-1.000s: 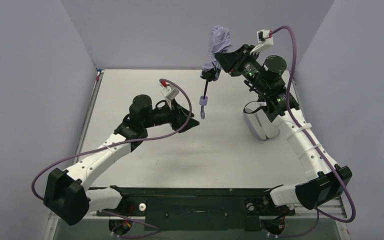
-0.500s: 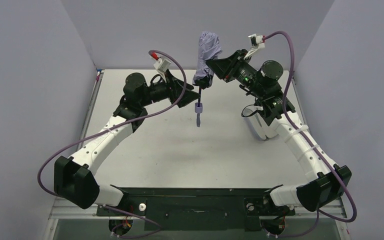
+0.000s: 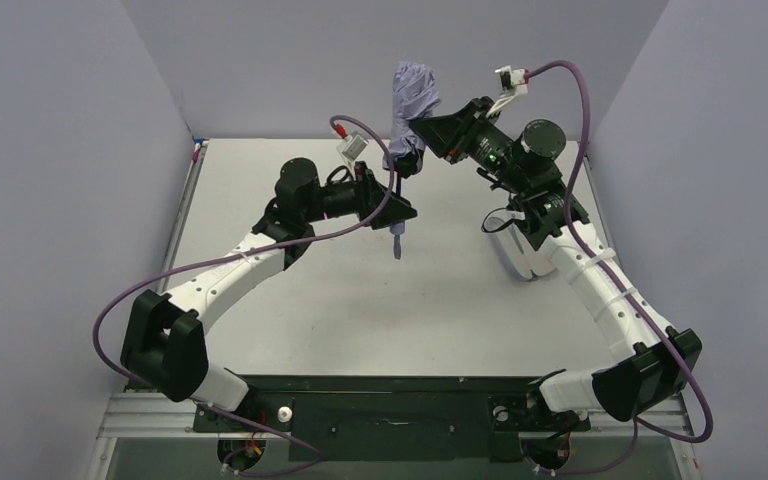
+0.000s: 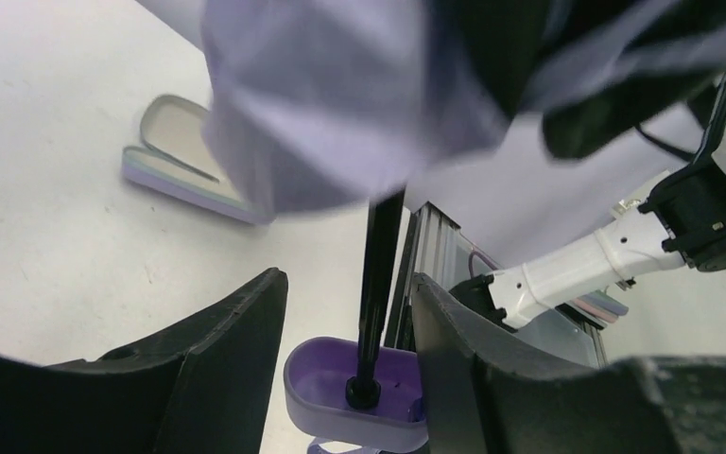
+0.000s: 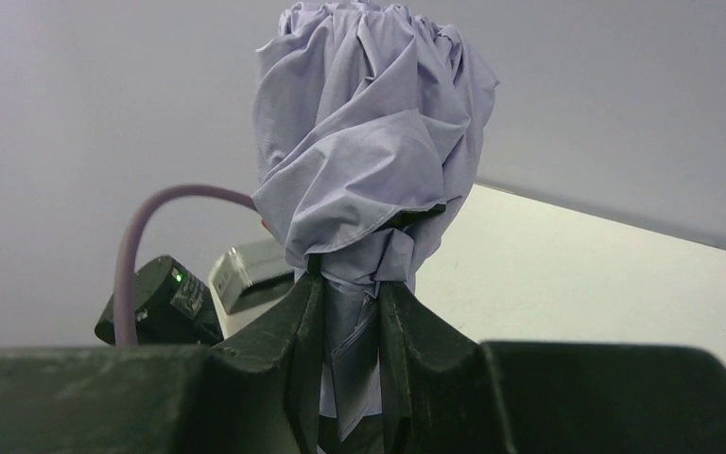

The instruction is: Open the umbrella

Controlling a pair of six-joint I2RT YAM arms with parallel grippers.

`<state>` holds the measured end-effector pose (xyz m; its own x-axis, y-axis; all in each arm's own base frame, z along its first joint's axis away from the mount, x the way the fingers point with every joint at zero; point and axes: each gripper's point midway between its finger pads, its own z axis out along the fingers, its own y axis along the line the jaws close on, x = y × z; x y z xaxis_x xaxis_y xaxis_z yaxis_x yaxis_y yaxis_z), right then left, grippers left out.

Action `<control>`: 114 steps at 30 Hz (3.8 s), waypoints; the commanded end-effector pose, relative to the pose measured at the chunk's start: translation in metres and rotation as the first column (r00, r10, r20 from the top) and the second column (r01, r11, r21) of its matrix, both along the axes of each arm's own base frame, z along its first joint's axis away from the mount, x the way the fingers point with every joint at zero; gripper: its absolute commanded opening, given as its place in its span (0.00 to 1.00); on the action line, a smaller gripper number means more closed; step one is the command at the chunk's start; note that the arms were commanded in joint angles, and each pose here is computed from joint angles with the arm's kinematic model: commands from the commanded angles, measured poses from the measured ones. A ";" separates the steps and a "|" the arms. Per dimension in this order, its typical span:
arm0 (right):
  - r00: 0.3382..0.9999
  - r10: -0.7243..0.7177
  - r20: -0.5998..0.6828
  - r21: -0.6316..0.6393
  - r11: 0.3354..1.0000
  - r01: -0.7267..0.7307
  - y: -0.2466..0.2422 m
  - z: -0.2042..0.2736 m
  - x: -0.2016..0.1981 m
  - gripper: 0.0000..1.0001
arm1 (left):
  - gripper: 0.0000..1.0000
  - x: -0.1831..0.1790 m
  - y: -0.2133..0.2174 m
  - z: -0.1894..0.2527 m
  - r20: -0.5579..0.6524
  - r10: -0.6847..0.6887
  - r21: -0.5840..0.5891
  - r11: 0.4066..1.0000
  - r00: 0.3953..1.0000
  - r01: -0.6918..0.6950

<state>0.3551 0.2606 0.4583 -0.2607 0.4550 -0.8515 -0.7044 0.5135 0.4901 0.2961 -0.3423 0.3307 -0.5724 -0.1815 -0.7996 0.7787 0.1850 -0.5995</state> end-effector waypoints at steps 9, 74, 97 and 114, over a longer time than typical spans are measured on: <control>0.958 -0.159 0.239 0.135 0.982 0.130 -0.037 0.097 0.011 0.00 | 0.46 -0.049 -0.007 -0.053 -0.061 -0.102 0.063 0.992 0.993 0.106; 0.938 0.252 0.239 -0.187 0.960 -0.210 0.013 0.010 -0.074 0.00 | 0.97 -0.009 0.056 0.094 0.223 0.170 -0.091 0.984 0.960 -0.153; 0.983 0.070 0.170 -0.134 0.990 -0.047 0.008 0.020 -0.072 0.46 | 0.00 0.010 0.035 0.074 0.089 0.216 -0.149 0.968 0.972 -0.202; 0.988 0.098 0.123 -0.352 0.935 -0.049 -0.003 -0.016 -0.076 0.51 | 0.00 0.003 0.052 0.090 0.096 0.179 -0.224 0.962 0.979 -0.154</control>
